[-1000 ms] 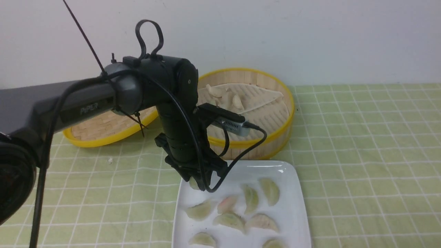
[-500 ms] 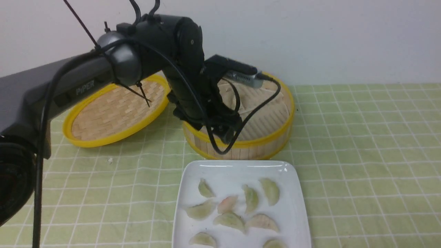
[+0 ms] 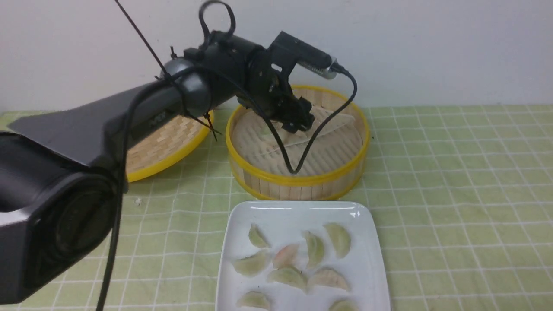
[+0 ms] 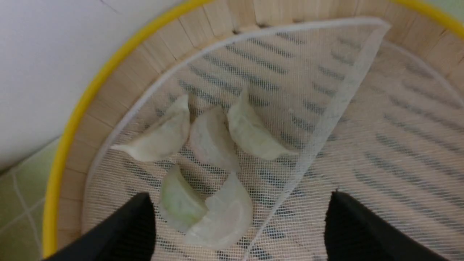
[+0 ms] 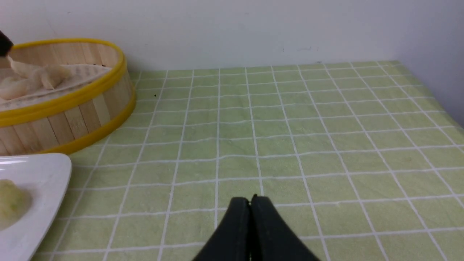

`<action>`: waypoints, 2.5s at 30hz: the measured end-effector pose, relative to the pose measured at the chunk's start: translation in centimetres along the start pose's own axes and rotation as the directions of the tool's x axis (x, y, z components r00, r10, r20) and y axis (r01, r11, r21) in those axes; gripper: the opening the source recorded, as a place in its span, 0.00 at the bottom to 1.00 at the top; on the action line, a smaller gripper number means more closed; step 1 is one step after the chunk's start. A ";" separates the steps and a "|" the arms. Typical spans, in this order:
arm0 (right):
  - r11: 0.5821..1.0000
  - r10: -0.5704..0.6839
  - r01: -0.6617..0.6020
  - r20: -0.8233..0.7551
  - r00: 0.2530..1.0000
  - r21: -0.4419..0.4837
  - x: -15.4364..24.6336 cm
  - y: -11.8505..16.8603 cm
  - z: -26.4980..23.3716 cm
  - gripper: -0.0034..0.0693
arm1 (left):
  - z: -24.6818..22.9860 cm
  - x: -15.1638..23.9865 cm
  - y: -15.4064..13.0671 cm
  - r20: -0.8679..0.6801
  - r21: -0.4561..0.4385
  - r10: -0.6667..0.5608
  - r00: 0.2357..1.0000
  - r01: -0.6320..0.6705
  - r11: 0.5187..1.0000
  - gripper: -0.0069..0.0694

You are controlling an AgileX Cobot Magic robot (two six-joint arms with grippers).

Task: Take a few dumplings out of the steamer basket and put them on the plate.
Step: Use the left arm to grab a dumpling from the steamer, then use the left arm to put the dumpling into the plate

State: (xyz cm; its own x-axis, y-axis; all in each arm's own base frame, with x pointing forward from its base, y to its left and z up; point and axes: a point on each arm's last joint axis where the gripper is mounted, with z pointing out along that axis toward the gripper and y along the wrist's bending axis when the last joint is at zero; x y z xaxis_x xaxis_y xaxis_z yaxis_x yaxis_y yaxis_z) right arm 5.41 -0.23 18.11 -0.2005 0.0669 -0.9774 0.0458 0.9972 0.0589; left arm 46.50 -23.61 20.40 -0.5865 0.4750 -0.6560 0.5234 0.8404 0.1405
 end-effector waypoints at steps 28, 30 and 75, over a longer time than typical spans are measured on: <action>1.000 0.000 0.000 0.000 1.000 0.000 0.0 0.0 0.0 0.03 | -2.1 -0.5 0.6 -0.038 -0.027 -0.018 0.999 0.017 0.999 0.28; 1.000 0.000 0.000 0.000 1.000 0.000 0.0 0.0 0.0 0.03 | -4.1 -1.3 0.8 -0.029 -0.026 -0.029 0.999 0.028 0.999 0.28; 1.000 0.000 0.000 0.000 1.000 0.000 0.0 0.0 0.0 0.03 | -6.4 5.3 -5.1 -0.494 0.322 0.000 0.869 0.183 0.929 0.71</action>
State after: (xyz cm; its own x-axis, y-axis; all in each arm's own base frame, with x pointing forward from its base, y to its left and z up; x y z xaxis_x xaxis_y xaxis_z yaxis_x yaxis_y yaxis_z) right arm 5.41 -0.23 18.11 -0.2005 0.0669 -0.9774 0.0458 0.9972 0.0589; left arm 36.71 -23.73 20.97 -0.8153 0.5419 -0.2041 0.5779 0.7836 -0.2280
